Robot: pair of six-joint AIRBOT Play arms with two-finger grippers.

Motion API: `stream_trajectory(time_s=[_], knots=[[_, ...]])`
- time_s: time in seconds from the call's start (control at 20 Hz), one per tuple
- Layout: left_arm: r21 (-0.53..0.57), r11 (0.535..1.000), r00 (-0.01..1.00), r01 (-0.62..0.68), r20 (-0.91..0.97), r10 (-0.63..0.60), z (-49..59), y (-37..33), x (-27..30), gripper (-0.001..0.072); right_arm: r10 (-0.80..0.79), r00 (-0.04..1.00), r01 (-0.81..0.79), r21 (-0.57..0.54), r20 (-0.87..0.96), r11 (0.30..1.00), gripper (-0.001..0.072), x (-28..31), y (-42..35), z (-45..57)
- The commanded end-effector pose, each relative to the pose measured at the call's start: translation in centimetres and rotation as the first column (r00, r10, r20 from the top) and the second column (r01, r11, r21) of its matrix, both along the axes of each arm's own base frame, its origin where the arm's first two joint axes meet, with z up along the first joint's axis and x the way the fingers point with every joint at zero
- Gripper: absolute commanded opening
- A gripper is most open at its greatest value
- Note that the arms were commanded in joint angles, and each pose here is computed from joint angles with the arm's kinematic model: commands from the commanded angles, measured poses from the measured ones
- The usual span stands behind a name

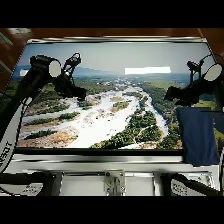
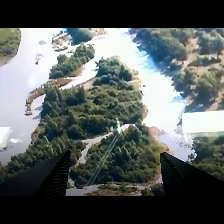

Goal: Fold the shirts.

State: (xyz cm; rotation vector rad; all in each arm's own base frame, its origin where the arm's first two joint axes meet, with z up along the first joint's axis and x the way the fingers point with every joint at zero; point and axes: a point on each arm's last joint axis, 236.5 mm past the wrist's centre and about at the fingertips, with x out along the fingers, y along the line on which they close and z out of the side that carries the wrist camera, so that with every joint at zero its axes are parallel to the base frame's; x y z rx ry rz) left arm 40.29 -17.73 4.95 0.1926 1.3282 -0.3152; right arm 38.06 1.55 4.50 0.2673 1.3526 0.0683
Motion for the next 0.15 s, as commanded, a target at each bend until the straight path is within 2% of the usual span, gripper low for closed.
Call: stream_trajectory(time_s=[0.0,0.1], knots=[[0.001,1.000,1.000,0.000,-0.004,0.000,-0.11,-0.02,-0.04,0.0699,0.004,1.000,-0.004,0.001,0.000,1.000,0.0695,0.01,0.13,0.00],[0.001,1.000,1.000,0.000,-0.004,0.000,-0.11,-0.03,-0.04,0.0699,0.004,1.000,-0.004,0.001,0.000,1.000,0.0695,0.01,0.13,0.00]])
